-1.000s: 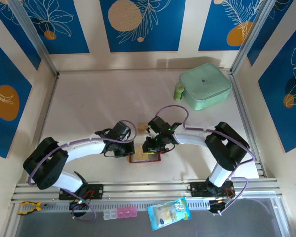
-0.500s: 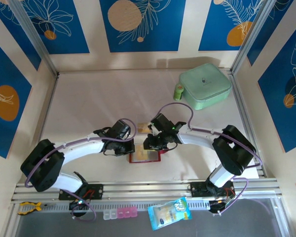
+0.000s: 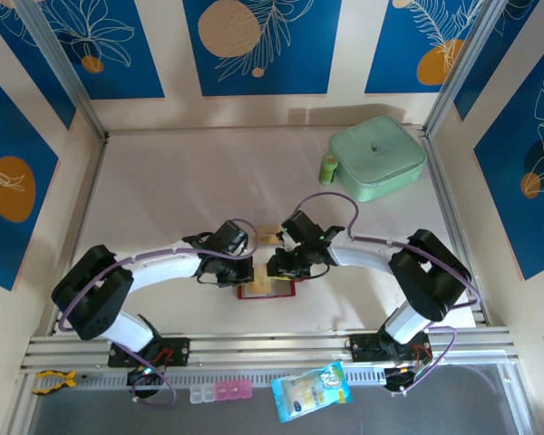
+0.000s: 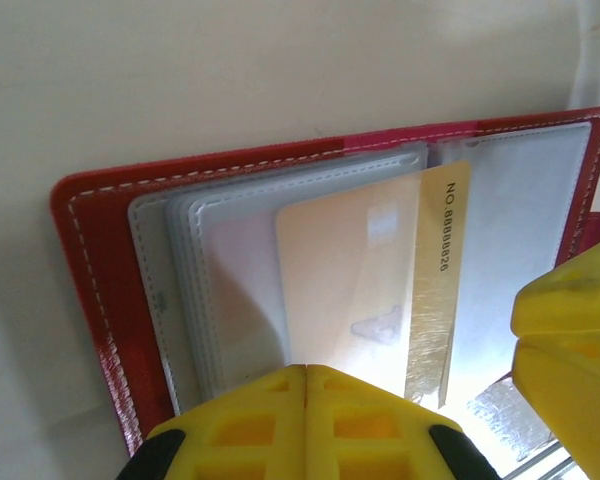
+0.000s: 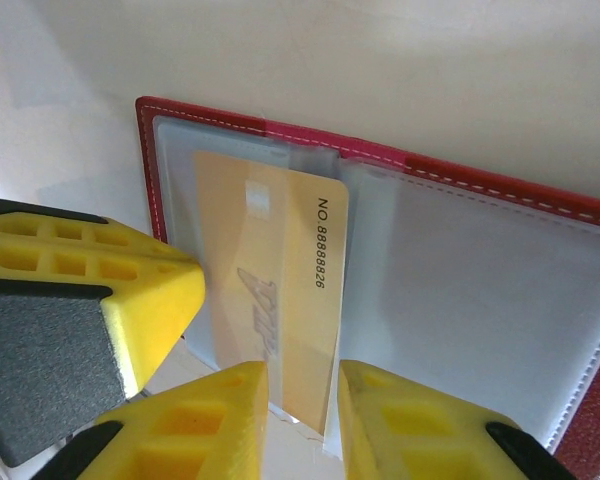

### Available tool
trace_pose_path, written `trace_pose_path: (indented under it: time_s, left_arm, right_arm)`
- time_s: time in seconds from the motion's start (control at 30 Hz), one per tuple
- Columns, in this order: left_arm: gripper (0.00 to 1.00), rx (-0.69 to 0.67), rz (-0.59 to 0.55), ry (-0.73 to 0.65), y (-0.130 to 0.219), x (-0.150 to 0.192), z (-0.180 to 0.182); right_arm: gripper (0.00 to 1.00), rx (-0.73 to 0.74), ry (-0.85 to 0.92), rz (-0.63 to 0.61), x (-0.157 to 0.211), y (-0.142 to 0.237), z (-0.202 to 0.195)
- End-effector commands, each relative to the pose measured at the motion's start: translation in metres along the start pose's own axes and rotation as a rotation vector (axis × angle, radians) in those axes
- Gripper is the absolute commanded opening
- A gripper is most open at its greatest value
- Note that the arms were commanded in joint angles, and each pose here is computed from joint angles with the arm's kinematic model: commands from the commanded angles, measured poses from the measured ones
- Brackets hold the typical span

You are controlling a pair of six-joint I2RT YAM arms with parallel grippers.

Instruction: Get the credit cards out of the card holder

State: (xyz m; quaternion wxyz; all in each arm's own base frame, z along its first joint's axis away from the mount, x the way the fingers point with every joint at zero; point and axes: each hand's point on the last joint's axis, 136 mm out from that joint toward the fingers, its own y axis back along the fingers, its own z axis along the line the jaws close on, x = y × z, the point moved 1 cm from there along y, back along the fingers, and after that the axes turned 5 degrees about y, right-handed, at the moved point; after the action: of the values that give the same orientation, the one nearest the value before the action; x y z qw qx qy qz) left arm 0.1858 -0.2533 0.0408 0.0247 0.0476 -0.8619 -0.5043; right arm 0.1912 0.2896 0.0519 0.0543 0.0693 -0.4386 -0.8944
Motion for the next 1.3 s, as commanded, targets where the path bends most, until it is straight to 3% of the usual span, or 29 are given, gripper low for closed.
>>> trace_pose_path:
  time_s: [0.0,0.53,0.93,1.27]
  left_arm:
    - [0.02,-0.049,0.003,-0.008,0.001,0.001,0.006]
    - [0.02,-0.087,0.017,-0.007,-0.004,0.004,0.015]
    - [0.02,-0.086,0.024,-0.006,-0.008,0.005,0.017]
    - [0.02,-0.089,0.028,0.0,-0.009,0.006,0.019]
  right_arm:
    - [0.26,-0.034,-0.021,0.027,0.003,-0.005,-0.001]
    - [0.33,-0.033,-0.063,0.056,0.009,-0.022,-0.016]
    - [0.32,-0.181,-0.058,0.063,0.018,-0.02,-0.001]
    - [0.24,-0.229,-0.045,0.024,0.009,-0.013,0.01]
